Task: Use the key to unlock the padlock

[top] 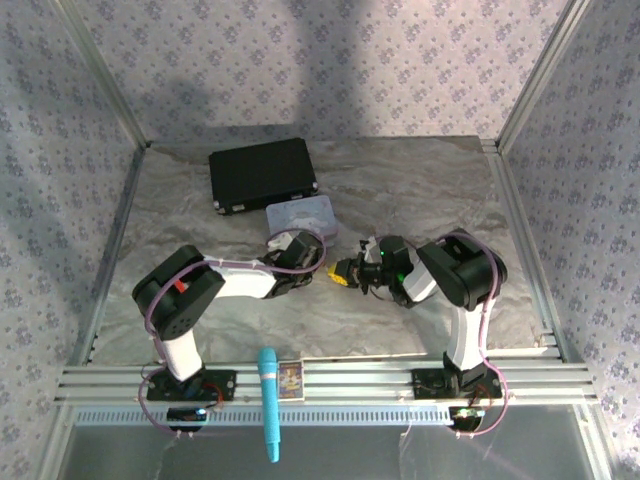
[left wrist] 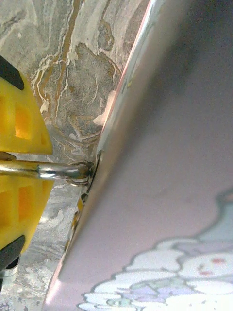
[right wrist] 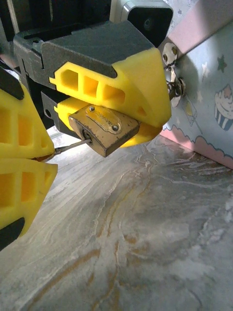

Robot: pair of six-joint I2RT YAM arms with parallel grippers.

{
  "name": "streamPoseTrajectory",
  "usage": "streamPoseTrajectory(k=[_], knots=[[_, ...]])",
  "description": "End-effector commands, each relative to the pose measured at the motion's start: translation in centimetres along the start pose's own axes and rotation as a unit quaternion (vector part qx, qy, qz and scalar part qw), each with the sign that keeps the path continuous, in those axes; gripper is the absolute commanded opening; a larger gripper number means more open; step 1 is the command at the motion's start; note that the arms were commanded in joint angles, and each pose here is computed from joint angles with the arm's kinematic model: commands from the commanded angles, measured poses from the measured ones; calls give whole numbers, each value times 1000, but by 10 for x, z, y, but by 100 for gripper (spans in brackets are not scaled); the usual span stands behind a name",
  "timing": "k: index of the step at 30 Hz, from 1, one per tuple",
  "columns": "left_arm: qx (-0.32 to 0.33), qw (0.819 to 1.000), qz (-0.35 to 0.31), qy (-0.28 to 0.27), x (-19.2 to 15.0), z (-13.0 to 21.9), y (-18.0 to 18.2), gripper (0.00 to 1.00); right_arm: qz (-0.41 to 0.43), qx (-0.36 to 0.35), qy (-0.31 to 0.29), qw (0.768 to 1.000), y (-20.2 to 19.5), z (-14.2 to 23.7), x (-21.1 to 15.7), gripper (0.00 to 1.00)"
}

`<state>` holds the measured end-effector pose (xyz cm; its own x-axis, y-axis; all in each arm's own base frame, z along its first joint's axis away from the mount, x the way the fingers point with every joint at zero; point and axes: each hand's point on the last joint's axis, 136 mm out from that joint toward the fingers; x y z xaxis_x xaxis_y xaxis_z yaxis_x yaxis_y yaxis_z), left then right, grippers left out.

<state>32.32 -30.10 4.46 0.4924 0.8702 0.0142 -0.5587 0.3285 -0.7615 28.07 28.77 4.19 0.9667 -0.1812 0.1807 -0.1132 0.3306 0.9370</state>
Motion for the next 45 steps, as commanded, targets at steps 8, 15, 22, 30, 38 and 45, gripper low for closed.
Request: streamPoseTrajectory(k=[8, 15, 22, 30, 38, 45], knots=[[-13, 998, 8, 54, -23, 12, -7, 0, 15, 30, -27, 999, 14, 4, 27, 0], [-35, 998, 15, 56, -24, 13, -15, 0, 5, 53, -23, 998, 27, -3, 25, 0], [-67, 995, 13, 77, -32, 18, -31, 0, -2, 64, -20, 998, 29, -1, 34, 0], [-93, 990, 29, 105, -40, 24, -40, 0, -12, 73, -17, 997, 25, -3, 43, 0], [-88, 989, 28, 115, -44, 24, -37, 0, -12, 89, -11, 996, 30, -5, 50, 0], [-82, 989, 23, 121, -46, 25, -36, 0, -16, 91, -3, 996, 25, -3, 53, 0]])
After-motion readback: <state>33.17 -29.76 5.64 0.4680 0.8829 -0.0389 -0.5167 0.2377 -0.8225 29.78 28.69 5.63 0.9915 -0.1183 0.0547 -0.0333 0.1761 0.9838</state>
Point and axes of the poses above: each hand's point on the last joint's axis, 136 mm out from that joint toward the fingers, its own z axis back along the fingers, its own y axis along the line the jaws close on, x = y × z, and after that the axes turned 15 degrees about z, right-handed
